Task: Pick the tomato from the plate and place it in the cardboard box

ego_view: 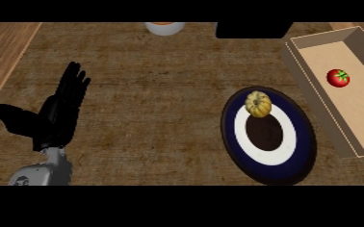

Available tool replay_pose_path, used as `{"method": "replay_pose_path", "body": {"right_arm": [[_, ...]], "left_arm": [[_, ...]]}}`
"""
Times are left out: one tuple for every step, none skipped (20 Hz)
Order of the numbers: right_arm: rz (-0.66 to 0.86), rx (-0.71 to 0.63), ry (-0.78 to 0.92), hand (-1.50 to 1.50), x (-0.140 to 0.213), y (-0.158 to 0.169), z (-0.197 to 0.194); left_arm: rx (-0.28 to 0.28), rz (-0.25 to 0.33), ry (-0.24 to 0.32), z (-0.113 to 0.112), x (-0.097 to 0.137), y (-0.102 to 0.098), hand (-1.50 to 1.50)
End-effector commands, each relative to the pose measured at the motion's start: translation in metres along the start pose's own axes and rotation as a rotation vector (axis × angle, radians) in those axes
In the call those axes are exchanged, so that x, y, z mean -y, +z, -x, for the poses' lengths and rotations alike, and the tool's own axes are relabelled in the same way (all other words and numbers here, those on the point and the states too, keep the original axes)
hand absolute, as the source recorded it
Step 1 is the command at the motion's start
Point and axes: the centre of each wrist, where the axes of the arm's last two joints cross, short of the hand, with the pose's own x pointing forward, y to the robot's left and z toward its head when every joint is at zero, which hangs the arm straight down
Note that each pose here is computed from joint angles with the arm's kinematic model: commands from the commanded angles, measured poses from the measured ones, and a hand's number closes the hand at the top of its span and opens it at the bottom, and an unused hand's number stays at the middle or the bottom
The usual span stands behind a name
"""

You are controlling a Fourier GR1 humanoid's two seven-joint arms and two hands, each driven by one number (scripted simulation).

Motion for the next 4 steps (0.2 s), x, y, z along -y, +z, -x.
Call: {"method": "replay_pose_path", "body": {"right_arm": [[0.026, 0.007, -0.005, -1.5, 0.03, 0.0, 0.004], [0.017, 0.017, -0.002, -1.5, 0.051, 0.0, -0.001], [0.03, 0.014, -0.012, -1.5, 0.043, -0.006, -0.008], [0.021, -0.004, -0.006, -1.5, 0.059, 0.014, 0.016]], "left_arm": [[0.0, 0.01, 0.007, 0.006, -0.001, -0.015, 0.0], [0.001, -0.009, 0.0, -0.001, -0.025, -0.005, 0.0], [-0.004, 0.027, -0.017, -0.023, -0.009, 0.009, 0.0], [-0.006, -0.006, -0.006, -0.01, -0.005, -0.005, 0.0]]}}
